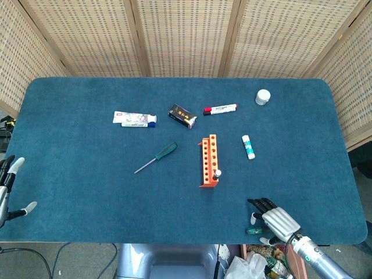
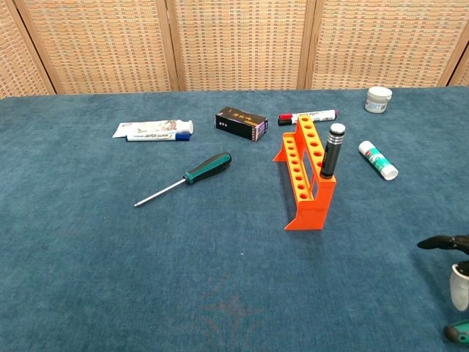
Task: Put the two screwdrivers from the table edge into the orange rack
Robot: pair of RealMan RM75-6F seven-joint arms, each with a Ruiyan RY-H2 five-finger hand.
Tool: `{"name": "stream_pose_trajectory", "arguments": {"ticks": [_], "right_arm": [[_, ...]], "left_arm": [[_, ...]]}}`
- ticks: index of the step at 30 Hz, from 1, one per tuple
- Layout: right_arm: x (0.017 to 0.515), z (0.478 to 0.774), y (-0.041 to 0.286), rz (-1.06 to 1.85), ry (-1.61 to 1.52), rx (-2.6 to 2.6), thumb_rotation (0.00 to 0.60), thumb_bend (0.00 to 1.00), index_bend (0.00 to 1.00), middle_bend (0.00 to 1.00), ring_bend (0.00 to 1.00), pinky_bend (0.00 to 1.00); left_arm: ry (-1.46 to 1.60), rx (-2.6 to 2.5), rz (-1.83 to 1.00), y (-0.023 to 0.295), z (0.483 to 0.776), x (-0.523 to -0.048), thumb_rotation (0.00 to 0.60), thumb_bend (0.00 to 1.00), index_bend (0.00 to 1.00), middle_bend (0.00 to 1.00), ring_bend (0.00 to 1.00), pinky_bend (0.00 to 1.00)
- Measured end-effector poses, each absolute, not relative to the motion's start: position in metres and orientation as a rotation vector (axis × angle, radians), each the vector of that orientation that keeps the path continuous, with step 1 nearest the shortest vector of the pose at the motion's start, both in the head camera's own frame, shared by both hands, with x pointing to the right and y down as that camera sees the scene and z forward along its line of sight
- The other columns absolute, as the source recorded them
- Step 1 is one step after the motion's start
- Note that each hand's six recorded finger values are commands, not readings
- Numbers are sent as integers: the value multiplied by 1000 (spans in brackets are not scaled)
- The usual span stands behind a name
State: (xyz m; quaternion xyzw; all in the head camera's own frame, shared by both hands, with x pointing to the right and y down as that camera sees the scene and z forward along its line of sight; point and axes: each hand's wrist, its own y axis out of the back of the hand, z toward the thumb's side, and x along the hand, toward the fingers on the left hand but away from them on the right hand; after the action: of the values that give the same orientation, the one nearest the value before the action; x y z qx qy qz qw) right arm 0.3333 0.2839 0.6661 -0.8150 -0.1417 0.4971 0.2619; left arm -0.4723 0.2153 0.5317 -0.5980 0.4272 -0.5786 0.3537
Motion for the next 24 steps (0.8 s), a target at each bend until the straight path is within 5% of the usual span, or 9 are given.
{"name": "stream_pose_trajectory", "arguments": {"ticks": [24], "right_arm": [[337, 686, 290, 1350, -406, -2143, 600, 293, 457, 0, 0, 0]], "left_arm": [[1107, -1543, -1505, 214, 533, -473, 600, 0, 0, 0, 0, 0]]}}
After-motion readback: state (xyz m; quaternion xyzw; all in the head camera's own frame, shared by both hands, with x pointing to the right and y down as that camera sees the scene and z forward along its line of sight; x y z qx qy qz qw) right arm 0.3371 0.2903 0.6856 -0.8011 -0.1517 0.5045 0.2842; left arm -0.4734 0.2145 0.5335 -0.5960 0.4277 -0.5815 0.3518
